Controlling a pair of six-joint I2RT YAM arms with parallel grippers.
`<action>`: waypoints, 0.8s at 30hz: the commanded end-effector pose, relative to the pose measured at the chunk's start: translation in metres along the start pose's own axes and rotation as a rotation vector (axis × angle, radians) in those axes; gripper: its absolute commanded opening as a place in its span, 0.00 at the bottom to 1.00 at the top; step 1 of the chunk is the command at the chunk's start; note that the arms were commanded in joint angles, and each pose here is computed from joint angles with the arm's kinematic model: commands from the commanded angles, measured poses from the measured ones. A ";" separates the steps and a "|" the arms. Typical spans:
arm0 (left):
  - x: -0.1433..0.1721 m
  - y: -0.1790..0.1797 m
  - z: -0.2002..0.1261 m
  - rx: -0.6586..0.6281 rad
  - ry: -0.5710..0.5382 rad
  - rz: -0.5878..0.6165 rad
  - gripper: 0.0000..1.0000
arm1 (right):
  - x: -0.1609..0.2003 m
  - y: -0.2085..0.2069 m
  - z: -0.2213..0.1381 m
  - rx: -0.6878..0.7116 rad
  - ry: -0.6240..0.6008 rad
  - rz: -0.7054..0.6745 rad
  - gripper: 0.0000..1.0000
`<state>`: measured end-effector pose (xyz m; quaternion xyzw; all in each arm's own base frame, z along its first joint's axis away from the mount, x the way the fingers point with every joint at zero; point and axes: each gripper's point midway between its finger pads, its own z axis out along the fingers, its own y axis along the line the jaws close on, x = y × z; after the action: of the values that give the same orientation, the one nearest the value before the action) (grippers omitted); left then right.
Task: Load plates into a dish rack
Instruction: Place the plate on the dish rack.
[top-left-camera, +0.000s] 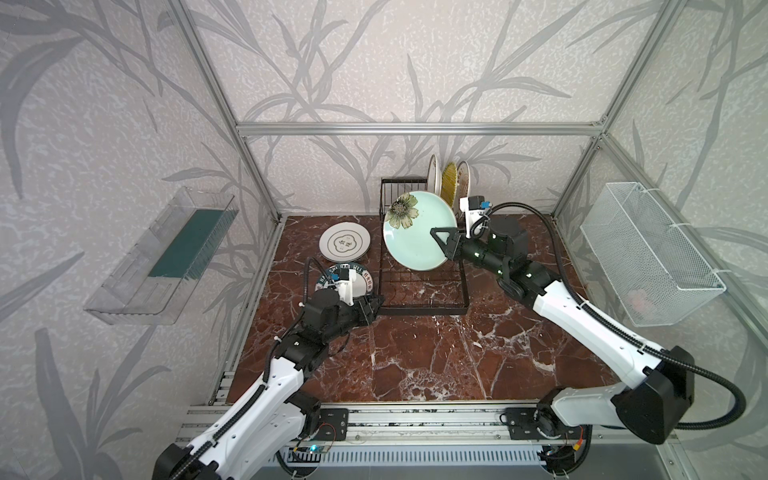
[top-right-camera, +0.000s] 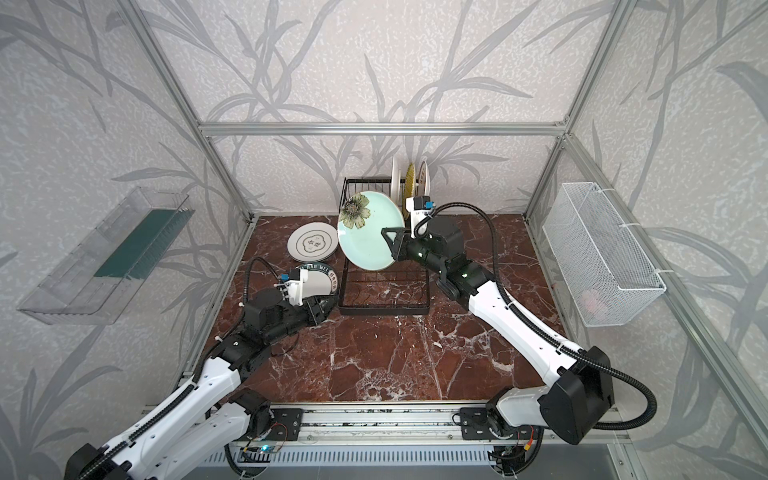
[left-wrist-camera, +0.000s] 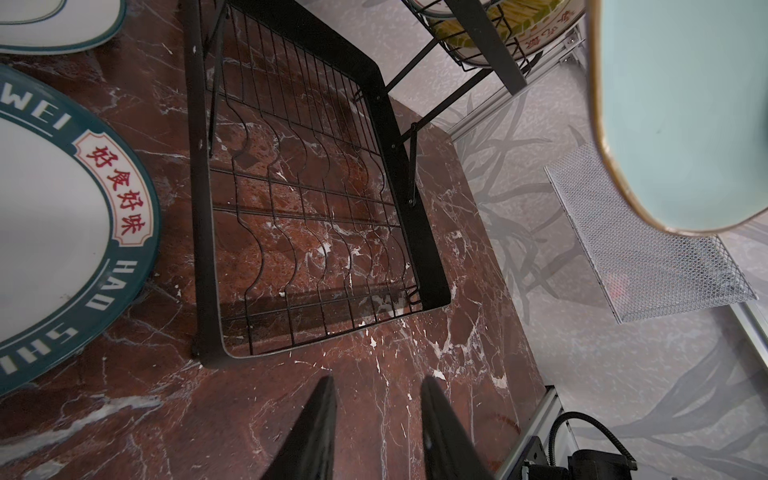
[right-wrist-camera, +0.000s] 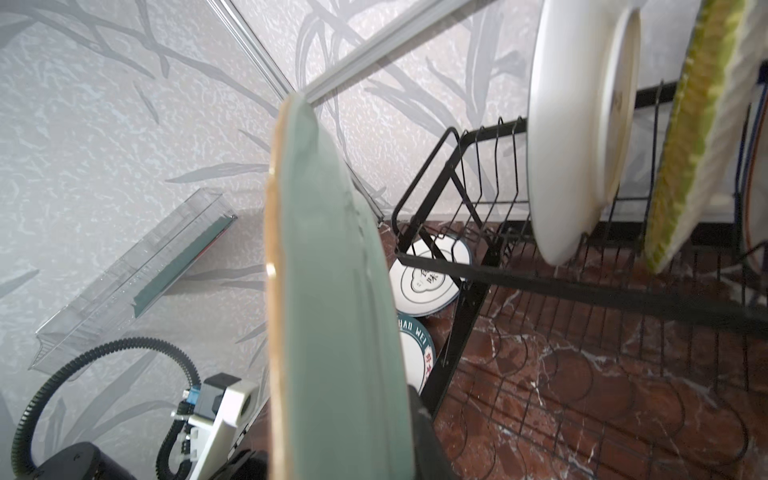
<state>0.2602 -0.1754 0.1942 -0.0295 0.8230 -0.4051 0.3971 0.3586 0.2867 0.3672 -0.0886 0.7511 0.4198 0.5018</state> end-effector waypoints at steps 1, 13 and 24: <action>-0.013 -0.011 -0.007 0.012 -0.035 0.032 0.33 | -0.060 0.035 -0.006 -0.066 -0.168 -0.090 0.00; -0.006 -0.007 -0.013 0.003 -0.029 0.022 0.33 | -0.115 0.035 0.013 0.122 -0.339 -0.152 0.00; 0.006 -0.006 -0.018 0.042 -0.029 -0.041 0.33 | -0.141 0.030 0.038 0.324 -0.459 -0.210 0.00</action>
<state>0.2467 -0.1684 0.2028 -0.0393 0.8115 -0.4173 0.4071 0.4398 0.3079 0.4196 -0.0311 0.7349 0.2558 0.6273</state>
